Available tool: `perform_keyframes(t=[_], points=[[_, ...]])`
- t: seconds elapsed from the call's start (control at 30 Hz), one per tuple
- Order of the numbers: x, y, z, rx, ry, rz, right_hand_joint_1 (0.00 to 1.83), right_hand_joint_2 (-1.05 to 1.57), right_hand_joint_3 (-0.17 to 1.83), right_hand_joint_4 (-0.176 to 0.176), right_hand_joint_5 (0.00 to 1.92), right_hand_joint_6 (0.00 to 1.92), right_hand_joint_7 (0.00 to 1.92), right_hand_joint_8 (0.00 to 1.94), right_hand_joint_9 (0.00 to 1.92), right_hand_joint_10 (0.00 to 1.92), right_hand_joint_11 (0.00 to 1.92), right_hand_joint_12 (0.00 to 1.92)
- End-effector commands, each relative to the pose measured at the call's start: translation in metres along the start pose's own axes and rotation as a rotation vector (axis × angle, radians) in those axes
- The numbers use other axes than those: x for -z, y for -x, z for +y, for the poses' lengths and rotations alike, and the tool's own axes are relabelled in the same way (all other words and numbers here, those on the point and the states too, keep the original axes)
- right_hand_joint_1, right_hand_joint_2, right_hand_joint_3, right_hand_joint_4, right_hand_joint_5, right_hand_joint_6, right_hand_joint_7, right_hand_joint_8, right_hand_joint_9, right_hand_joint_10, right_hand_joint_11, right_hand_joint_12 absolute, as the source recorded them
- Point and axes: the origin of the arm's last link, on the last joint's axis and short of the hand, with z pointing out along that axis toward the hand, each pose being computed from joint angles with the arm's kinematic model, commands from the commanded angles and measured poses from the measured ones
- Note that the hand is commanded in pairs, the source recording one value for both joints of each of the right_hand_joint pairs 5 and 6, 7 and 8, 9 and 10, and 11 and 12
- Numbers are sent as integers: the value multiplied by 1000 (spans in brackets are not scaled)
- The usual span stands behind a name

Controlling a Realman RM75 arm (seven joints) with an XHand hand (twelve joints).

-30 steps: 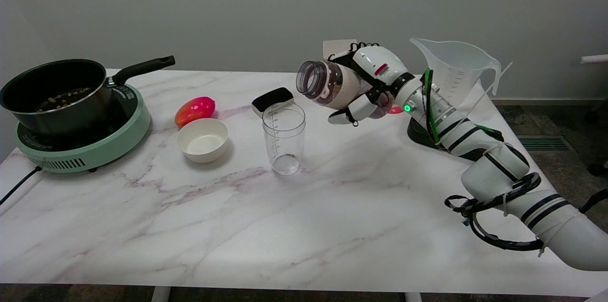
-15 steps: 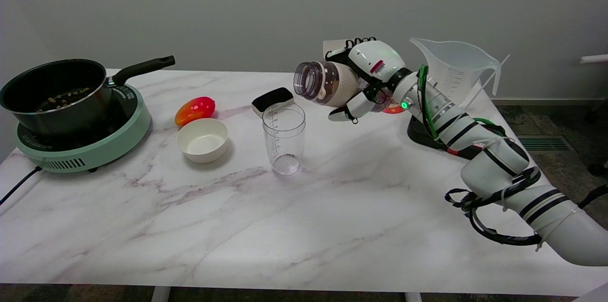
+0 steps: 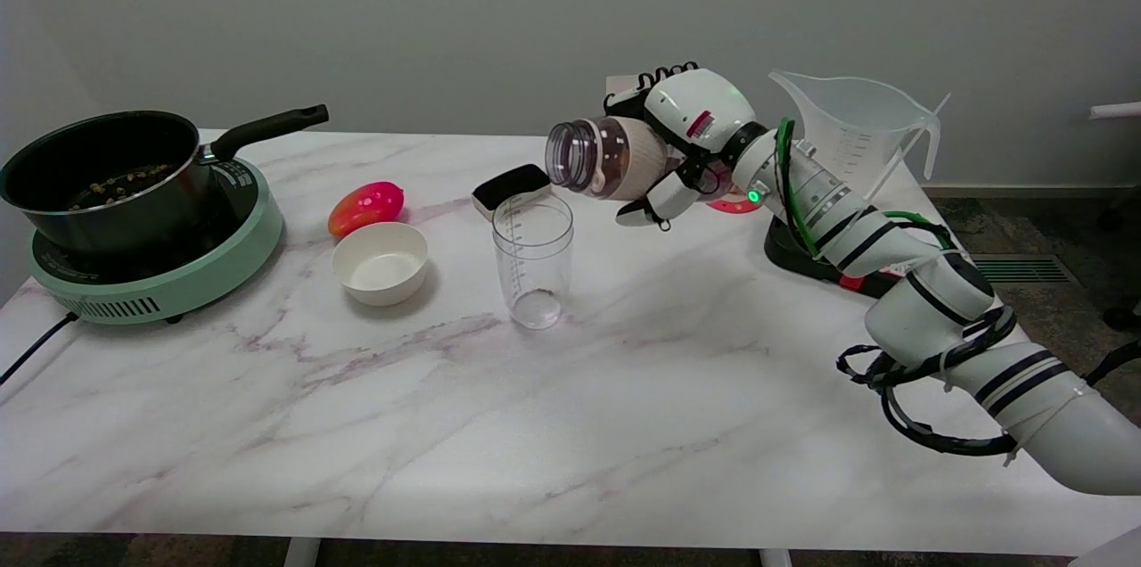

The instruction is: Pour the contents of the bottle into the measuring cup.

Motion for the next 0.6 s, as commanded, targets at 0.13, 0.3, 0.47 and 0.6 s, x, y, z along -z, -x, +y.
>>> perform_keyframes(t=[0.13,0.3,0.47,0.6], points=[[-4,-4,-11,112,-41,-12,1364,1371,597,0,1899,1899,1668,1668,1543,1543,1277,1277],[-4,-5,-13,132,-49,-13,1376,1337,632,0,1885,1885,1659,1659,1538,1538,1273,1273],[-5,-7,-14,144,-53,-10,1385,1319,646,0,1883,1883,1653,1653,1531,1531,1269,1269],[-5,-7,-17,169,-63,-16,1389,1309,654,0,1882,1882,1651,1651,1529,1529,1268,1268]])
